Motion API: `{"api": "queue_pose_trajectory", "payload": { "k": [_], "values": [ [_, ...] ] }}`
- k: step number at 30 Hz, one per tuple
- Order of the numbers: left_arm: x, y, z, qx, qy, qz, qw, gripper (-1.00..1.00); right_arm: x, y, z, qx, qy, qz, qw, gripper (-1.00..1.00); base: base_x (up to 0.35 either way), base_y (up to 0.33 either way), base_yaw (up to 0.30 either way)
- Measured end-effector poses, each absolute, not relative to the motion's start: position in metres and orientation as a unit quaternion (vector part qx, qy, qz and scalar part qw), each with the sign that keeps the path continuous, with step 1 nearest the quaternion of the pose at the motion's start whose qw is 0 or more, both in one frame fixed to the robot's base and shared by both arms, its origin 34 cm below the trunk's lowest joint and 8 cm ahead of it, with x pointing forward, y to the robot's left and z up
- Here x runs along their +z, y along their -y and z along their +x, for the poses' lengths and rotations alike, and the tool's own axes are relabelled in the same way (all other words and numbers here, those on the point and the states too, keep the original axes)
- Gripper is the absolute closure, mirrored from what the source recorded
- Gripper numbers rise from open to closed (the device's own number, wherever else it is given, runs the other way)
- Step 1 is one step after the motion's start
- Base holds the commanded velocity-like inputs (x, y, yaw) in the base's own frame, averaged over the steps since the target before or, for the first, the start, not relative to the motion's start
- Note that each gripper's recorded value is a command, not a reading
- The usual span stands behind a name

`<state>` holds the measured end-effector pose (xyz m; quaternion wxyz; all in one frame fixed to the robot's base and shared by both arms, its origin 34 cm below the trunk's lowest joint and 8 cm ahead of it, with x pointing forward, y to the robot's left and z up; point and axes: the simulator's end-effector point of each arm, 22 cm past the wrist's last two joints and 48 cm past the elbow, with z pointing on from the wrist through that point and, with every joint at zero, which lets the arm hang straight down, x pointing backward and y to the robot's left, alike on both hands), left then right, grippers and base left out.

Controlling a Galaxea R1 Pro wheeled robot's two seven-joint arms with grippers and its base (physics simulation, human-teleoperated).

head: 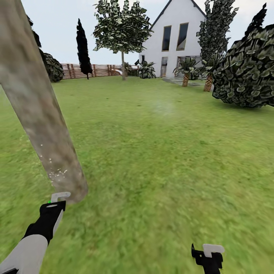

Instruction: In the garden, pick up the pesticide atomizer on the floor and spray pesticide onto both trees until each tree trunk is fully covered.

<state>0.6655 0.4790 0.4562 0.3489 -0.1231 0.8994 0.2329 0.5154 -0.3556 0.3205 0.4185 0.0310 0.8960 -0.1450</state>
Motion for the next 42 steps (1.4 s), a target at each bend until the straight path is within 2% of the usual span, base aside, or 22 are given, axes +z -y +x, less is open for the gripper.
{"api": "queue_pose_trajectory", "payload": {
  "k": [10, 33, 42],
  "values": [
    [0.4555, -0.4761, 0.666, 0.231, -0.9, -0.123, 0.349, 1.0, 0.3205, 0.3556, 0.5154, -0.145, -0.896, 0.031, 0.419, -1.0, 0.09, -0.268, 0.029],
    [0.4554, -0.4757, 0.6652, 0.233, -0.899, -0.127, 0.348, 1.0, 0.3204, 0.3552, 0.5155, -0.145, -0.896, 0.03, 0.419, -1.0, 0.129, -0.268, 0.267],
    [0.4552, -0.4753, 0.6651, 0.233, -0.899, -0.127, 0.348, 1.0, 0.3205, 0.3555, 0.5154, -0.145, -0.896, 0.031, 0.419, -1.0, 0.144, -0.268, 0.033]
  ]
}}
